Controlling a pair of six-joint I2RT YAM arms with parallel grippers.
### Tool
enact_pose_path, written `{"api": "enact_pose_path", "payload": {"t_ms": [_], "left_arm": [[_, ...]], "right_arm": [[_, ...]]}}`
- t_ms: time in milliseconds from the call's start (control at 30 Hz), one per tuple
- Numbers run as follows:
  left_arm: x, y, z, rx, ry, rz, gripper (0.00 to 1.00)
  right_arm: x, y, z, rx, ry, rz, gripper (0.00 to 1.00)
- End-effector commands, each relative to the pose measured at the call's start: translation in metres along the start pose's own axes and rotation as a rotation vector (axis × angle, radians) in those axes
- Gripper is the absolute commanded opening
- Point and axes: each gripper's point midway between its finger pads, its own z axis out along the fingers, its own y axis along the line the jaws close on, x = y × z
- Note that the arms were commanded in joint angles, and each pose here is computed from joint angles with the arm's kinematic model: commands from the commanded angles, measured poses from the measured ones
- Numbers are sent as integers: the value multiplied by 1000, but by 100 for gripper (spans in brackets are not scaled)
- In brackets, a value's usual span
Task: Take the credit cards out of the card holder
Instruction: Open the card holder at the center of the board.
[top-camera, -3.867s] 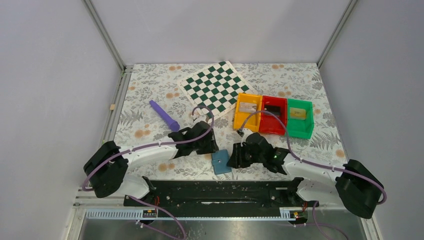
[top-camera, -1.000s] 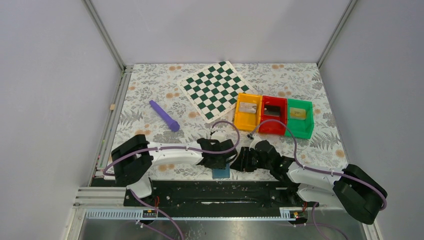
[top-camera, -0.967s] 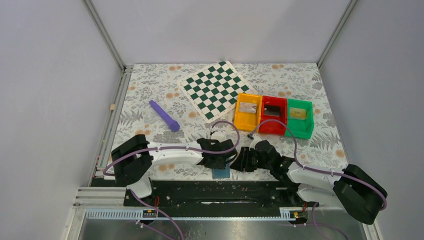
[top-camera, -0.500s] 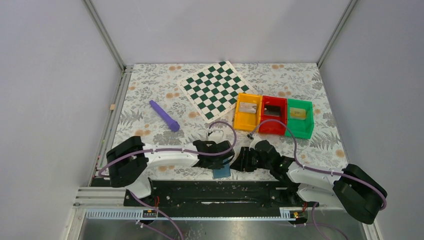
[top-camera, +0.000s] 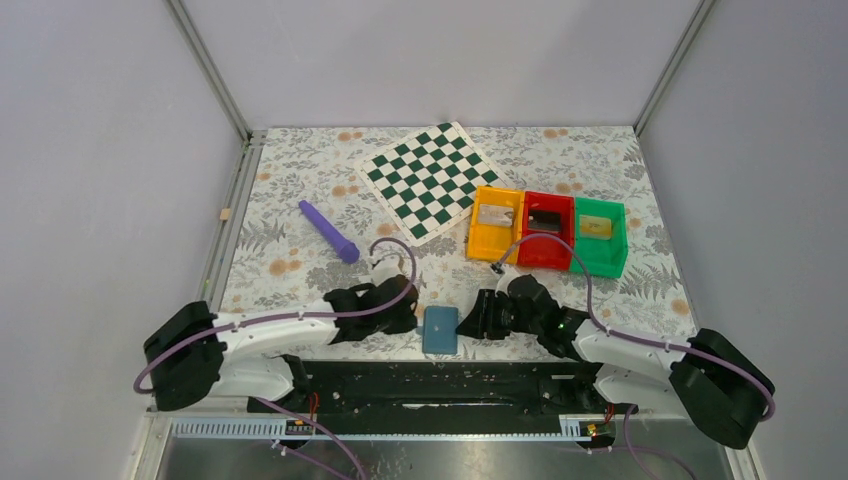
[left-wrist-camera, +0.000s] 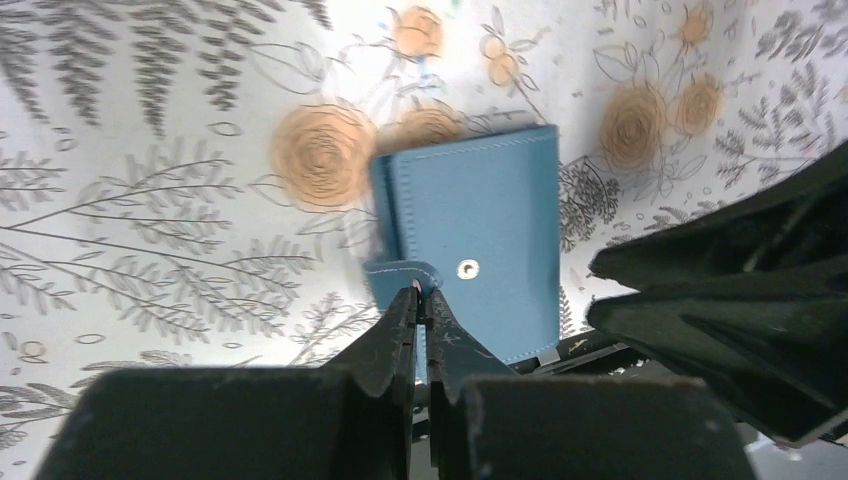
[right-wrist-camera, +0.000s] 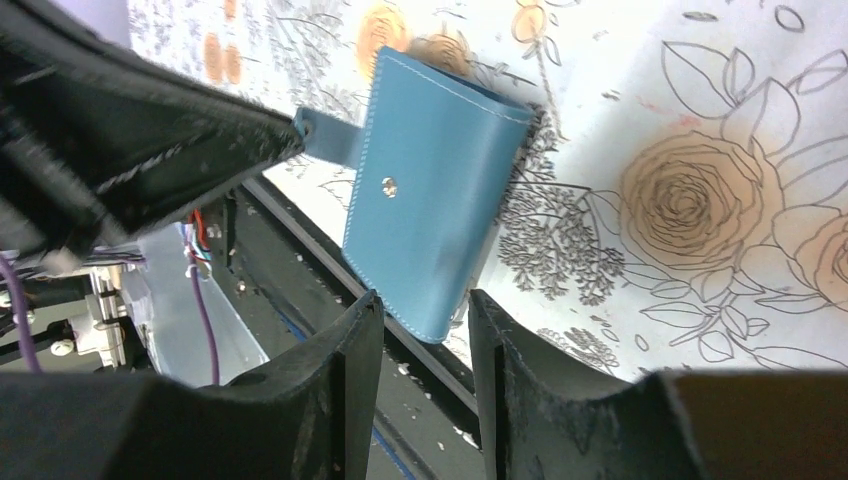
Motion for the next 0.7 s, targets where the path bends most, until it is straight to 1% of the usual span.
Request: {"api": "enact_pose_path", "payload": {"t_ms": [0,33,100,167,300,400,533,600,667], "left_arm": [[-15,16,-8,18,-48,-101,0],[-16,24,-9,-15,-51,-93,0],[-15,39,-12,-82,-52,-85,0],[-11,46,-12,-111,-37,-91,2],[0,49,-3,-107,12,-120,13],[3,60,-1,-160,35,-128,16],[-9,79,-11,-237,10,-135,19],[-17,80,-17,-217,-5,-152,20],[-25,72,-22,-150,-14,-178,20]], "right_arm": [[-19,21,-9,-36,-50,-18,43],[-19,22,-11,-36,-51,-20,45],[-19,22,-13,-13,-40,-26,54],[-20,22,-14,26,-34,-46,57],[-24,30,-13,65,-38,-76,57],[-22,43,-7,52,-23,-90,55],[-10,59,4,49,15,-100,50],[-3,67,11,51,32,-109,49],[2,70,19,66,47,-121,49]]}}
